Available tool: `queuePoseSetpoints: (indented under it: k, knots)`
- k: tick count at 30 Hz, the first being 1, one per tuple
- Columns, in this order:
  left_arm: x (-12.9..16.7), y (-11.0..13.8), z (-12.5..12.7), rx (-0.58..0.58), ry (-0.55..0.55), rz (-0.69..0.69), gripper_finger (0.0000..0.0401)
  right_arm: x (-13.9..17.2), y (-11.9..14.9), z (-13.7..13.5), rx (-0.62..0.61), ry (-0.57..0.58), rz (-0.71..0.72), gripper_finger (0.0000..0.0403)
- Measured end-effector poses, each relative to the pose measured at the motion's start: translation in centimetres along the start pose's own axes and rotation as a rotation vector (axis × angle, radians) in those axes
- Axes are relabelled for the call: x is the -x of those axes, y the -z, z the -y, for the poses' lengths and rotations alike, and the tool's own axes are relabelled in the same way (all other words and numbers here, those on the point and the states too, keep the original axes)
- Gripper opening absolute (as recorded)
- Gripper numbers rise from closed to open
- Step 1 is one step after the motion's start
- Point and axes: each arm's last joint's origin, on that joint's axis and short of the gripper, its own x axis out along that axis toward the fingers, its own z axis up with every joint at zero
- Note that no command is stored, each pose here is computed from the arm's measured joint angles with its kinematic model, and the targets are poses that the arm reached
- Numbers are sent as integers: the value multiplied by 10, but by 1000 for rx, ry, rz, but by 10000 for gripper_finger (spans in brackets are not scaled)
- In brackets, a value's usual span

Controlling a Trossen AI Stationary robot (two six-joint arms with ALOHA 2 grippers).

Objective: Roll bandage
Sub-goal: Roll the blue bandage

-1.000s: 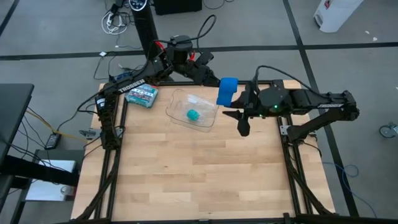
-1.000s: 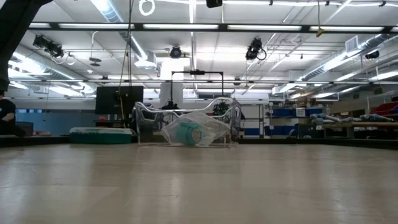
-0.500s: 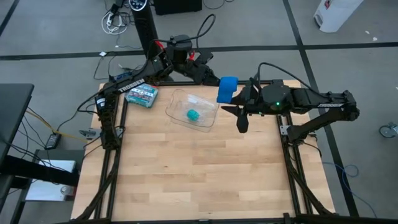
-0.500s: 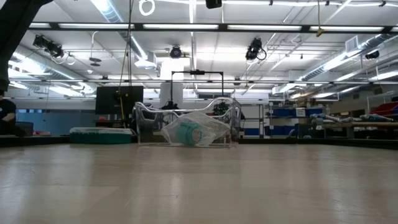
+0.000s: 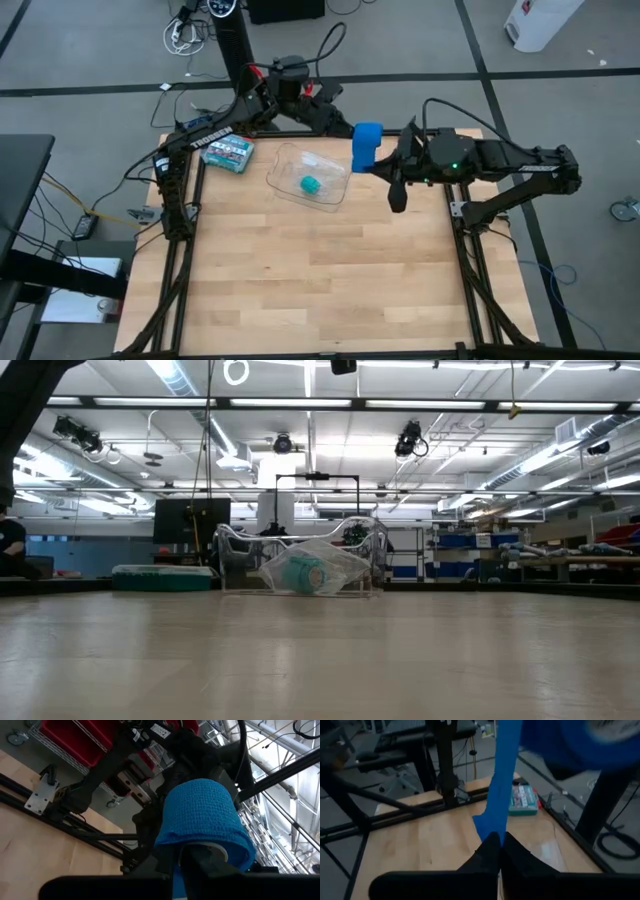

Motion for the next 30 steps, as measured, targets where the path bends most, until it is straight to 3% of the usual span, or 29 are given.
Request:
queuePoseSetpoints:
  k: [10, 18, 30]
  knots:
    - [7, -6, -5, 2, -17, 22, 26, 32, -1, -7, -15, -205, 5, 0]
    - [7, -6, -6, 0, -20, 28, 26, 18, 16, 8, 32, 72, -148, 0]
    - [3, -7, 0, -27, -3, 67, 26, -11, 5, 31, 116, 58, -124, 0]
